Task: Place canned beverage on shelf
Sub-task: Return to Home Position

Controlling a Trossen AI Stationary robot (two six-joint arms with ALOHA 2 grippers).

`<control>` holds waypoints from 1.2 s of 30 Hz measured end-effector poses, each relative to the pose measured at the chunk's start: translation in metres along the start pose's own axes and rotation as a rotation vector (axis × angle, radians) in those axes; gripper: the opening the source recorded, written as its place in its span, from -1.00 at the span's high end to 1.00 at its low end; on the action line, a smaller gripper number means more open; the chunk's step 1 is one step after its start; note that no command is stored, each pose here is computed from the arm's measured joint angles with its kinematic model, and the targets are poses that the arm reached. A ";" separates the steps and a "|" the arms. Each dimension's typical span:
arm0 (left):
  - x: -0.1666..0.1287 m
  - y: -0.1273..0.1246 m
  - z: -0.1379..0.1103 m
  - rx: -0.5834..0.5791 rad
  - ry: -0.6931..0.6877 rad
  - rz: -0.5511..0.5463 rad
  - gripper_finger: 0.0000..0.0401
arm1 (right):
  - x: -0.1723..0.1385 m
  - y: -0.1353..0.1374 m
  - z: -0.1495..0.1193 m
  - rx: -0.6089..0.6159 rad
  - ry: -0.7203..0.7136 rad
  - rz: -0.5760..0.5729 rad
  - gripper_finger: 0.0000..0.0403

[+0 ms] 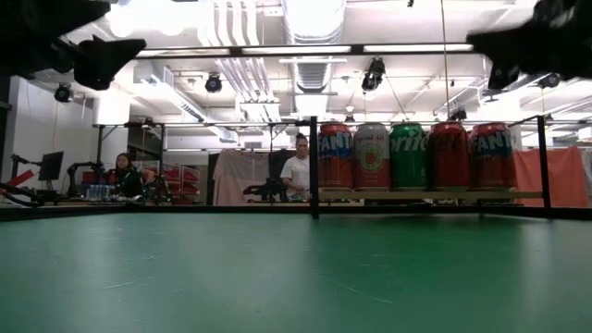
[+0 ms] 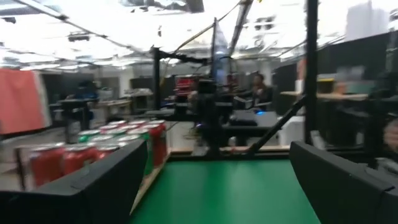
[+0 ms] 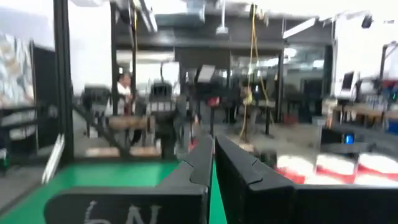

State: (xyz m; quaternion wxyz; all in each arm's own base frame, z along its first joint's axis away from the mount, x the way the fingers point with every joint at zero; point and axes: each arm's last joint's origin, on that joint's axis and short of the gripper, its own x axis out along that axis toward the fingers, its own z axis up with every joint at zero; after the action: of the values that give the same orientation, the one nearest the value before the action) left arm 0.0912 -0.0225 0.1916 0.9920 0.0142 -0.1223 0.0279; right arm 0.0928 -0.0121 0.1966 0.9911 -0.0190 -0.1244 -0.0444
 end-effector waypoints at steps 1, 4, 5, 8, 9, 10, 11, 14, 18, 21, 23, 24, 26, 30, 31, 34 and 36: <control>0.000 0.000 -0.001 0.006 0.007 0.020 -0.88 | 0.000 0.000 -0.008 0.003 0.024 0.002 0.95; 0.000 0.003 0.001 0.021 0.007 0.113 -0.88 | -0.001 0.000 -0.014 0.004 0.089 -0.001 0.95; 0.000 0.004 0.001 0.020 0.009 0.145 -0.88 | -0.001 0.000 -0.014 -0.005 0.085 0.004 0.95; -0.001 0.007 0.002 -0.003 0.018 0.249 -0.88 | -0.001 0.000 -0.015 -0.026 0.091 -0.007 0.95; -0.001 0.008 0.002 -0.019 0.020 0.273 -0.88 | -0.001 -0.001 -0.017 -0.011 0.112 -0.044 0.95; -0.001 0.009 0.002 -0.047 0.024 0.292 -0.88 | -0.001 -0.002 -0.019 0.006 0.135 -0.094 0.95; -0.001 0.009 0.001 -0.081 0.025 0.298 -0.88 | -0.001 -0.004 -0.021 0.021 0.155 -0.141 0.95; 0.000 0.008 0.000 -0.129 0.027 0.303 -0.88 | -0.002 -0.007 -0.027 0.030 0.218 -0.259 0.95; 0.001 0.008 -0.001 -0.125 0.037 0.302 -0.88 | -0.002 -0.008 -0.029 0.024 0.238 -0.294 0.95; 0.001 0.007 -0.002 -0.121 0.045 0.301 -0.88 | -0.002 -0.008 -0.029 0.023 0.247 -0.295 0.95; 0.001 0.007 -0.002 -0.118 0.049 0.300 -0.88 | -0.001 -0.008 -0.030 0.023 0.250 -0.296 0.95; 0.002 0.007 -0.003 -0.116 0.052 0.300 -0.88 | -0.001 -0.008 -0.030 0.023 0.250 -0.297 0.95; 0.002 0.007 -0.003 -0.113 0.057 0.300 -0.88 | -0.001 -0.008 -0.030 0.023 0.250 -0.297 0.95; 0.002 0.007 -0.004 -0.108 0.066 0.299 -0.88 | -0.002 -0.008 -0.030 0.023 0.251 -0.298 0.95; 0.003 0.007 -0.004 -0.107 0.068 0.299 -0.88 | -0.002 -0.008 -0.030 0.023 0.252 -0.298 0.95; 0.003 0.006 -0.005 -0.103 0.073 0.298 -0.88 | -0.002 -0.008 -0.030 0.022 0.253 -0.298 0.95; 0.003 0.006 -0.005 -0.101 0.076 0.298 -0.88 | -0.002 -0.008 -0.030 0.023 0.253 -0.298 0.95</control>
State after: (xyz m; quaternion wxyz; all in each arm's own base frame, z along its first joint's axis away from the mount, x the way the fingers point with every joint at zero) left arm 0.0951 -0.0160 0.1877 0.9803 -0.0553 -0.0865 0.1690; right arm 0.0979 -0.0215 0.1675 0.9814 0.0164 -0.0010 -0.1911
